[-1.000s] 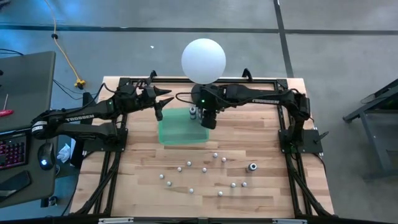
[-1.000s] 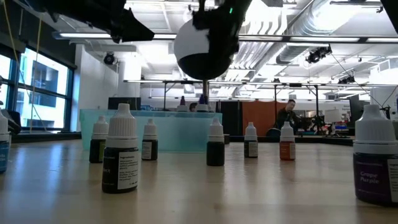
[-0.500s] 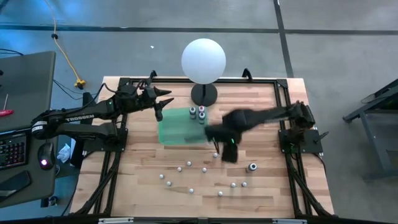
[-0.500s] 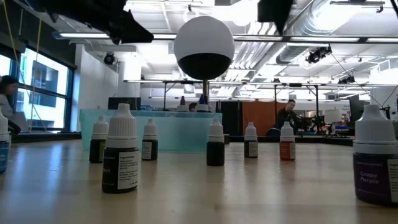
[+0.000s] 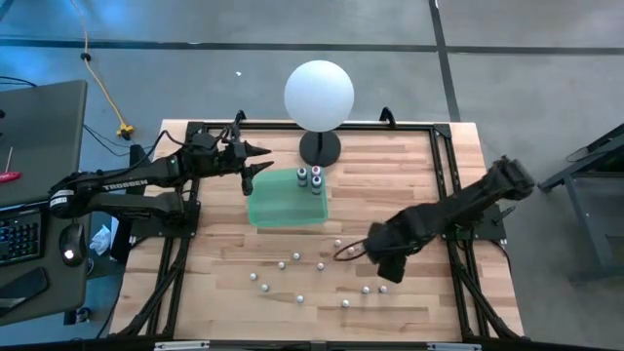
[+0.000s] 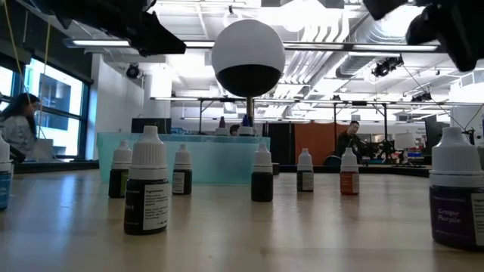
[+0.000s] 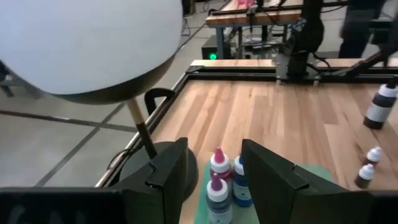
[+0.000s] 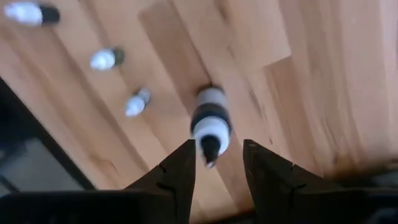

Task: Pick & Place food coloring
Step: Put the big black food coloring bottle into the green bin

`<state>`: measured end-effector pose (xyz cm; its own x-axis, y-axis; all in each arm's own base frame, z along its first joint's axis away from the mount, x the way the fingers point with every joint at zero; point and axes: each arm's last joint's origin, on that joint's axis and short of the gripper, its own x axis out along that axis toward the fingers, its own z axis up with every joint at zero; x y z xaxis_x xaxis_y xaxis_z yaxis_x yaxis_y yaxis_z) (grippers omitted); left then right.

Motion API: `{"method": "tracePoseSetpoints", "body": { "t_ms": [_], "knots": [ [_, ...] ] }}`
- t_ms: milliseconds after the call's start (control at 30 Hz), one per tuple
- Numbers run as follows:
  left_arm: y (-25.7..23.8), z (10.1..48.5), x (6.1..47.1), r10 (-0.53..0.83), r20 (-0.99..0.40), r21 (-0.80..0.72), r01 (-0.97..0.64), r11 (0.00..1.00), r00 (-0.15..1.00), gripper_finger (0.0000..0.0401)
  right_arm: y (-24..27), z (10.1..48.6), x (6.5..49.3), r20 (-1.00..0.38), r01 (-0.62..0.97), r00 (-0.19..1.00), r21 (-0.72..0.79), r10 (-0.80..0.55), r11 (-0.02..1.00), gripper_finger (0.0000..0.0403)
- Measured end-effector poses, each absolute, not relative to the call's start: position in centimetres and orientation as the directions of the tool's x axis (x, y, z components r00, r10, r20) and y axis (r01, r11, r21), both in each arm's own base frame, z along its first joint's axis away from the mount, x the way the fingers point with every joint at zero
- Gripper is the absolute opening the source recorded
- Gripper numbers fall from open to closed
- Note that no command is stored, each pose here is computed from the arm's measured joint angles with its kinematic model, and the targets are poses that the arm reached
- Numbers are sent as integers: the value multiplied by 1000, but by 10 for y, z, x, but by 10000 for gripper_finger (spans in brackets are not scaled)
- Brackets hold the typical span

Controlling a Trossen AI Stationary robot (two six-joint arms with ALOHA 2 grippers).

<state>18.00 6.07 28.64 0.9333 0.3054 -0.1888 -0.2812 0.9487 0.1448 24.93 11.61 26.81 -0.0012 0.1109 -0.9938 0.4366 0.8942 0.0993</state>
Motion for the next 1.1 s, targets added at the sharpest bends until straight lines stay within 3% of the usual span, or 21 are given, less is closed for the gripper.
{"method": "tracePoseSetpoints", "body": {
  "t_ms": [133,233,467,933,1100],
  "knots": [
    [60,286,180,269,-188,137,-246,960,945,150,112,264,232,-980,422,136,193,148,886,109],
    [59,287,181,249,-182,127,-228,965,951,150,111,256,222,-968,406,168,238,184,883,101],
    [59,289,181,248,-157,85,-237,968,956,150,108,235,211,-970,401,121,242,211,884,99],
    [59,292,181,253,-129,87,-243,966,959,149,110,230,214,-965,343,163,253,208,905,98],
    [59,294,182,254,-108,89,-245,966,961,150,110,230,216,-962,316,195,246,191,916,78]
  ]
}}
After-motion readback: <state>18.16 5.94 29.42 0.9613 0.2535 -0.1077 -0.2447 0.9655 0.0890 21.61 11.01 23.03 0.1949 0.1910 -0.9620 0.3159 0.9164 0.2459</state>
